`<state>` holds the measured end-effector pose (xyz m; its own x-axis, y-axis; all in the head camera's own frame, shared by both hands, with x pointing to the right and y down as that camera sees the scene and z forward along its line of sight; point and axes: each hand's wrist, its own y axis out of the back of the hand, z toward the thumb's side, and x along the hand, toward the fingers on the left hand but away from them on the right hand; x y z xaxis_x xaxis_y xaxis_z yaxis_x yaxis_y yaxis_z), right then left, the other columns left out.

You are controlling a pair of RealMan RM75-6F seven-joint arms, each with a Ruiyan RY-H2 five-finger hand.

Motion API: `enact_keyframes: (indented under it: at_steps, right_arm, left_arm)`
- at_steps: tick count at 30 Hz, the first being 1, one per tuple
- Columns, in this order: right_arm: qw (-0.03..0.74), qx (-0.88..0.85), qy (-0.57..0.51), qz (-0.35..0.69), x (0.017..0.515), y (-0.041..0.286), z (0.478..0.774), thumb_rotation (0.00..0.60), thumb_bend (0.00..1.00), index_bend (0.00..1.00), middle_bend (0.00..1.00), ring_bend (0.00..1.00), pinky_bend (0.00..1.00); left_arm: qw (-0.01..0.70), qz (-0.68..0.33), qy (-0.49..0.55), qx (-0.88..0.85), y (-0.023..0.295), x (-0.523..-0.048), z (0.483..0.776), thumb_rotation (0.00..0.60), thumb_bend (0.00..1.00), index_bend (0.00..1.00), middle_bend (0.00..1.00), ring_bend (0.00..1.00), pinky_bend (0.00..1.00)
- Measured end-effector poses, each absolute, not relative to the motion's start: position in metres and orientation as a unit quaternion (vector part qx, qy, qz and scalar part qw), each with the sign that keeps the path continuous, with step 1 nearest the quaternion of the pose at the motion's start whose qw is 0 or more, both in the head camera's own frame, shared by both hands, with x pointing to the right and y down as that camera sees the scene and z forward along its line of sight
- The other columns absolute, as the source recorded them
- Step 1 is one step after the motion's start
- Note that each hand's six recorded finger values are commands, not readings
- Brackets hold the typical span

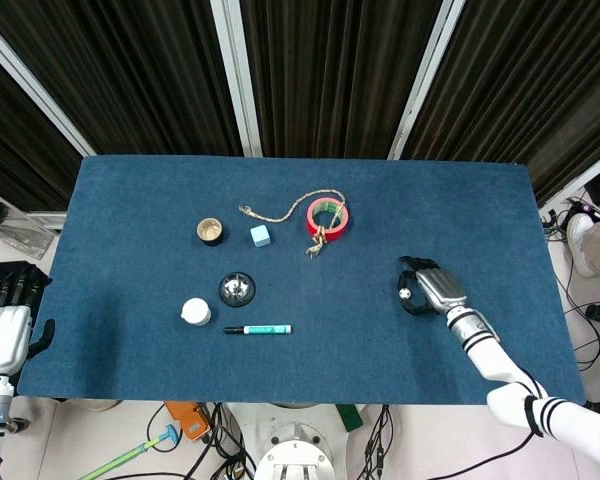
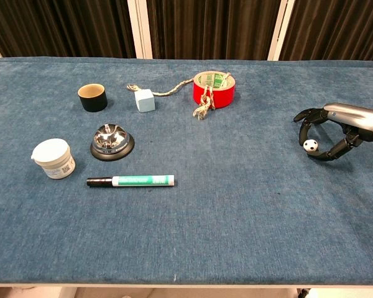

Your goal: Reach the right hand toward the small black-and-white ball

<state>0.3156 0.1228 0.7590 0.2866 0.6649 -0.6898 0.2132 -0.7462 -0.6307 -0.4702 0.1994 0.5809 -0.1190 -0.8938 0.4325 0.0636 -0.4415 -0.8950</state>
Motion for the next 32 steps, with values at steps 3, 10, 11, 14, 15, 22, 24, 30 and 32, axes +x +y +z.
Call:
enact_keyframes:
  at_steps: [3, 10, 11, 14, 15, 22, 24, 30, 32]
  right_arm:
    - [0.213, -0.774, -0.289, 0.522, 0.316, 0.121, 0.758, 0.600, 0.53, 0.58, 0.15, 0.16, 0.14]
    - [0.221, -0.772, -0.303, 0.513, 0.317, 0.112, 0.748, 0.600, 0.60, 0.62, 0.15, 0.16, 0.14]
    - [0.222, -0.772, -0.306, 0.510, 0.316, 0.110, 0.746, 0.600, 0.60, 0.63, 0.15, 0.16, 0.14]
    - [0.228, -0.774, -0.319, 0.498, 0.313, 0.101, 0.736, 0.600, 0.60, 0.63, 0.15, 0.16, 0.14]
    - [0.231, -0.775, -0.322, 0.493, 0.311, 0.098, 0.733, 0.600, 0.60, 0.63, 0.15, 0.16, 0.14]
    - [0.267, -0.779, -0.347, 0.448, 0.292, 0.069, 0.691, 0.600, 0.60, 0.64, 0.15, 0.17, 0.15]
    - [0.275, -0.781, -0.352, 0.437, 0.286, 0.062, 0.679, 0.600, 0.60, 0.64, 0.15, 0.17, 0.15]
    - [0.285, -0.789, -0.371, 0.399, 0.264, 0.034, 0.639, 0.600, 0.60, 0.66, 0.15, 0.18, 0.16]
    - [0.282, -0.793, -0.376, 0.388, 0.256, 0.023, 0.629, 0.600, 0.60, 0.67, 0.15, 0.18, 0.16]
  left_arm:
    - [0.369, -0.646, 0.378, -0.550, 0.199, -0.470, 0.581, 0.600, 0.40, 0.17, 0.00, 0.01, 0.11]
    - [0.368, -0.646, 0.380, -0.550, 0.199, -0.471, 0.581, 0.600, 0.40, 0.17, 0.00, 0.01, 0.11]
    - [0.368, -0.646, 0.380, -0.550, 0.199, -0.471, 0.581, 0.600, 0.40, 0.17, 0.00, 0.01, 0.11]
    - [0.369, -0.646, 0.380, -0.550, 0.199, -0.471, 0.580, 0.600, 0.40, 0.17, 0.00, 0.01, 0.11]
    - [0.369, -0.646, 0.380, -0.550, 0.199, -0.471, 0.580, 0.600, 0.40, 0.17, 0.00, 0.01, 0.11]
    - [0.372, -0.645, 0.378, -0.550, 0.200, -0.469, 0.580, 0.600, 0.40, 0.17, 0.00, 0.01, 0.11]
    - [0.372, -0.645, 0.378, -0.549, 0.200, -0.469, 0.580, 0.600, 0.40, 0.17, 0.00, 0.01, 0.11]
    - [0.373, -0.646, 0.379, -0.548, 0.200, -0.469, 0.579, 0.600, 0.40, 0.17, 0.00, 0.01, 0.11]
    - [0.374, -0.646, 0.379, -0.548, 0.200, -0.469, 0.579, 0.600, 0.40, 0.17, 0.00, 0.01, 0.11]
